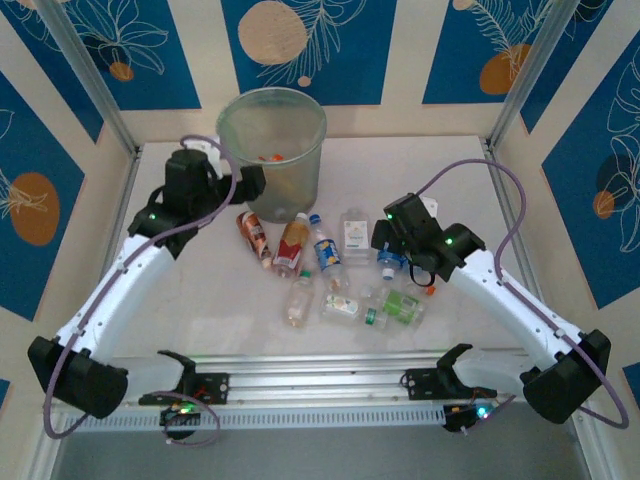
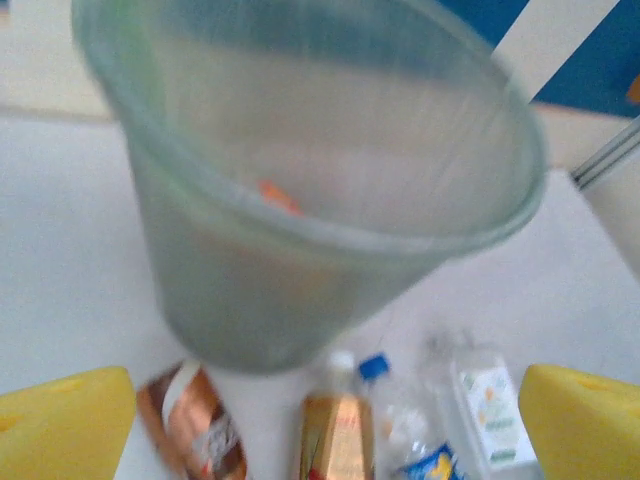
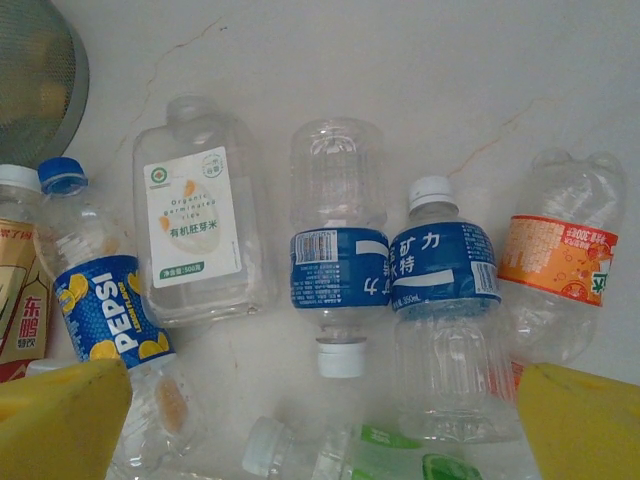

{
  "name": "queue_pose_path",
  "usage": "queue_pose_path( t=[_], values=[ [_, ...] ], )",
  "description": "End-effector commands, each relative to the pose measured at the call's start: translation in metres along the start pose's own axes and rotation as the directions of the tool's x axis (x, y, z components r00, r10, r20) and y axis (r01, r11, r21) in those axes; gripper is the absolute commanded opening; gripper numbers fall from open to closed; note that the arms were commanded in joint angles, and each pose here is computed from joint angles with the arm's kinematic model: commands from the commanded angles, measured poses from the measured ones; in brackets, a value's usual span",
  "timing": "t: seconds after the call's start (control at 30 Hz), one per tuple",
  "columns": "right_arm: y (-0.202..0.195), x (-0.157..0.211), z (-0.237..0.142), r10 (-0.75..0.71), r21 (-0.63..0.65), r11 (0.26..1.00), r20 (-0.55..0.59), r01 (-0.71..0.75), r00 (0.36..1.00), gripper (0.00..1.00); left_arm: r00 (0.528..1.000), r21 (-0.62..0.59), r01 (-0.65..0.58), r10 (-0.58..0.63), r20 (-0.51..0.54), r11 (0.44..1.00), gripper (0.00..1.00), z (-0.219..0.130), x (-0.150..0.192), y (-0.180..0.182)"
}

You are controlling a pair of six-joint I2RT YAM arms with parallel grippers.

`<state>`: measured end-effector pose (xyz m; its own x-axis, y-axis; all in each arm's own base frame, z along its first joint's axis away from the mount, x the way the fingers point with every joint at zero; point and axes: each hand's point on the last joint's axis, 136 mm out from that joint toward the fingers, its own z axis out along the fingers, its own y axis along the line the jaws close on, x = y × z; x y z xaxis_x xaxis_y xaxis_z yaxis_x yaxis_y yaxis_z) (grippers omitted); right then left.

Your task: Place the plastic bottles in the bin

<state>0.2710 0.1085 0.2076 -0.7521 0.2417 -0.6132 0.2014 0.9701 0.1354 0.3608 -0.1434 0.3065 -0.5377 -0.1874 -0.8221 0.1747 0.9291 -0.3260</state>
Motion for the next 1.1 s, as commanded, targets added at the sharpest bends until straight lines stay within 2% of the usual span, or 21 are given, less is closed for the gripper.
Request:
queue_pose_path(
  t=[0.0, 0.23, 0.37, 0.47, 0.6, 0.7, 0.8, 1.07],
  values=[
    [0.007, -0.004, -0.002, 0.002, -0.026, 1.000, 0.014, -0.002, 1.000, 0.99, 0.996, -0.022, 0.042, -0.043, -0.078, 0.999, 0.97, -0.009, 0.038, 0.011],
    [0.008, -0.001, -0.001, 0.010, -0.030, 1.000, 0.005, -0.010, 1.000, 0.99, 0.970, -0.003, 0.045, -0.045, -0.238, 0.999, 0.94, 0.009, 0.115, 0.011],
    [0.005, 0.002, -0.001, 0.011, -0.015, 1.000, -0.007, -0.011, 1.000, 0.99, 0.956, -0.113, 0.046, -0.077, -0.284, 0.992, 0.91, 0.019, 0.139, 0.025],
    [0.005, 0.004, 0.000, 0.007, -0.012, 1.000, -0.013, -0.007, 1.000, 0.99, 0.949, -0.240, 0.088, -0.154, -0.276, 0.967, 0.85, 0.028, 0.149, 0.046],
    [0.004, 0.004, -0.001, 0.007, -0.008, 1.000, -0.014, -0.007, 1.000, 0.99, 0.942, -0.353, 0.145, -0.238, -0.236, 0.924, 0.86, 0.047, 0.159, 0.068],
    [0.004, 0.003, -0.002, 0.000, -0.007, 1.000, -0.012, 0.000, 1.000, 0.99, 0.936, -0.357, 0.185, -0.274, -0.219, 0.916, 0.86, 0.068, 0.166, 0.074],
    [0.002, 0.002, -0.002, -0.006, 0.000, 1.000, -0.008, 0.006, 1.000, 0.99, 0.947, -0.343, 0.180, -0.257, -0.193, 0.922, 0.87, 0.088, 0.165, 0.075],
    [0.004, 0.001, 0.000, -0.007, 0.000, 1.000, -0.010, 0.007, 1.000, 0.99, 0.958, -0.435, 0.193, -0.265, -0.110, 0.880, 0.87, 0.120, 0.169, 0.104]
  ],
)
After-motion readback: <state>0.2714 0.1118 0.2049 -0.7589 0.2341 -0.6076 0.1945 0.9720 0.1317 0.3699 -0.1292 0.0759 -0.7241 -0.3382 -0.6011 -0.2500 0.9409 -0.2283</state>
